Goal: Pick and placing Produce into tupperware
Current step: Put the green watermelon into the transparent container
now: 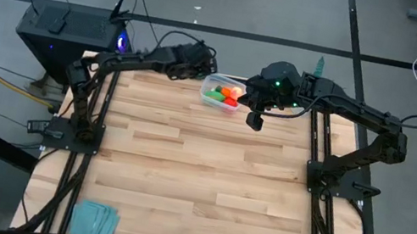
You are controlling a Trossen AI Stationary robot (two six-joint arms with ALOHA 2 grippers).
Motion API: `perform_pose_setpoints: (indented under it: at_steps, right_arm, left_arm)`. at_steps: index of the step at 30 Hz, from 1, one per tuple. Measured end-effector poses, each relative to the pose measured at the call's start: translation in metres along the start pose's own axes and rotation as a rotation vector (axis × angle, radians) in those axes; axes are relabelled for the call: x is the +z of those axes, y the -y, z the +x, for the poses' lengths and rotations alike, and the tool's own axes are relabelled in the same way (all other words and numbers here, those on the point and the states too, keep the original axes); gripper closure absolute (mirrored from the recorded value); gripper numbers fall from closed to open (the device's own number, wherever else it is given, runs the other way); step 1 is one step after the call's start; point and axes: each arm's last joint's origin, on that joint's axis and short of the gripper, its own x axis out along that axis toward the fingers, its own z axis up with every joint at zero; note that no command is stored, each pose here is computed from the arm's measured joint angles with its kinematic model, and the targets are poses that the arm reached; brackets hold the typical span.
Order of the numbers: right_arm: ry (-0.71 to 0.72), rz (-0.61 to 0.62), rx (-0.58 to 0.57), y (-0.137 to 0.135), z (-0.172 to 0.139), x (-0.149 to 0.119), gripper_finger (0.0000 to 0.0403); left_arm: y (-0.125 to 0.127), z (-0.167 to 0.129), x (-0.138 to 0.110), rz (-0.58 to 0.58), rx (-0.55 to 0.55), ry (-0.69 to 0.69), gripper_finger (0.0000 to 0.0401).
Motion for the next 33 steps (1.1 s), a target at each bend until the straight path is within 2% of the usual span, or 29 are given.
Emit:
perform_pose_setpoints:
  at_steps: [9,22,24,28,33]
  right_arm:
    - [0.000,0.000,0.000,0.000,0.000,0.000,0.0371]
    - [0.000,0.000,0.000,0.000,0.000,0.000,0.0371]
    - [0.000,0.000,0.000,0.000,0.000,0.000,0.0371]
    - [0.000,0.000,0.000,0.000,0.000,0.000,0.0371]
    - [0.000,0.000,0.000,0.000,0.000,0.000,0.0371]
  left_arm:
    - [0.009,-0.007,-0.019,0.040,-0.032,-0.023,0.0114]
    - [0.013,-0.032,-0.009,0.026,-0.093,-0.005,0.0114]
    - [0.013,-0.037,-0.007,0.064,-0.103,0.002,0.0114]
    - [0.014,-0.042,-0.005,0.229,-0.118,0.019,0.0114]
    - [0.014,-0.044,-0.004,0.240,-0.121,0.019,0.0113]
